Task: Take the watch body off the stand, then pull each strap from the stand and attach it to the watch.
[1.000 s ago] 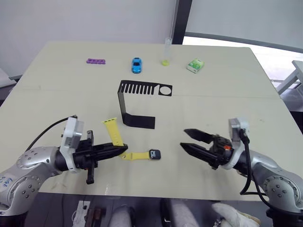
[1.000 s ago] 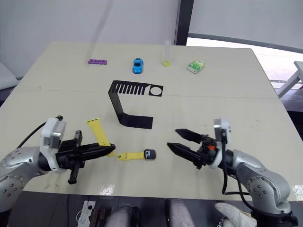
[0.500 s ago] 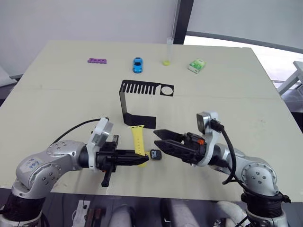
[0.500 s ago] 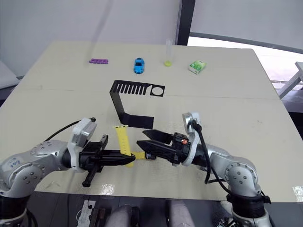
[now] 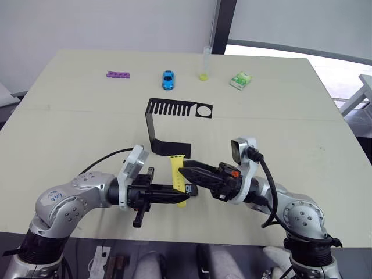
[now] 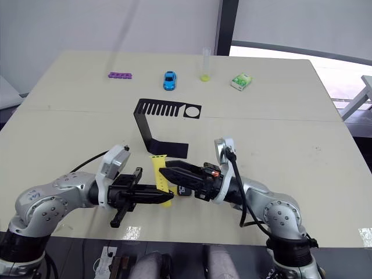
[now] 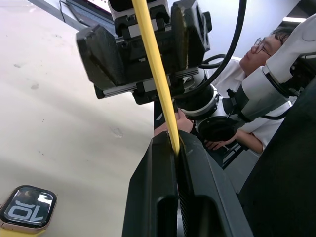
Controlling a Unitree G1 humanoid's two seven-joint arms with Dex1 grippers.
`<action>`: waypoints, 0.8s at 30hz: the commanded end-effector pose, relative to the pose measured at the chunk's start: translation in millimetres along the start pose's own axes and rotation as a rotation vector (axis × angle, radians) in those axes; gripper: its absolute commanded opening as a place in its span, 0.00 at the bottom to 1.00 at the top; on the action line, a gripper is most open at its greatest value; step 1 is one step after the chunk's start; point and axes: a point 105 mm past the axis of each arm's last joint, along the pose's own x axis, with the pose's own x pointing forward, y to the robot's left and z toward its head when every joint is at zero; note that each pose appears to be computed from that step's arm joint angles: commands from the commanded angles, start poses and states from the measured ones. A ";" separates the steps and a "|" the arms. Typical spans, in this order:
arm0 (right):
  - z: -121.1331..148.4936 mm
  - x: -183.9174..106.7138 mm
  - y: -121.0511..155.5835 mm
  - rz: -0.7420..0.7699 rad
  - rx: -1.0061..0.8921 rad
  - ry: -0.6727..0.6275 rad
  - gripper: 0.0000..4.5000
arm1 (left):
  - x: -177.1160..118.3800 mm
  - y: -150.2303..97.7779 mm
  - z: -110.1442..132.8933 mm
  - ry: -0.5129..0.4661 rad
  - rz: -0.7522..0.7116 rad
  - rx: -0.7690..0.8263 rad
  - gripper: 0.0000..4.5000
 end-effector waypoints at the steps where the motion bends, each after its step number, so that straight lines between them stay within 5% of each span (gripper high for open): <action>1: 4.0 3.8 4.3 0.022 -0.016 -0.008 0.49 | 3.0 -1.2 4.0 -0.002 -0.021 0.024 0.00; 17: 4.7 12.2 0.3 0.016 -0.024 -0.003 0.49 | 0.5 2.8 3.5 -0.004 -0.004 0.034 0.00; 21: 5.5 13.2 -0.4 0.017 -0.024 -0.008 0.20 | 1.3 2.6 2.5 -0.002 -0.006 0.036 0.00; 24: 6.2 13.6 -0.6 0.018 -0.025 -0.014 0.20 | 1.8 2.2 1.7 0.000 -0.007 0.035 0.00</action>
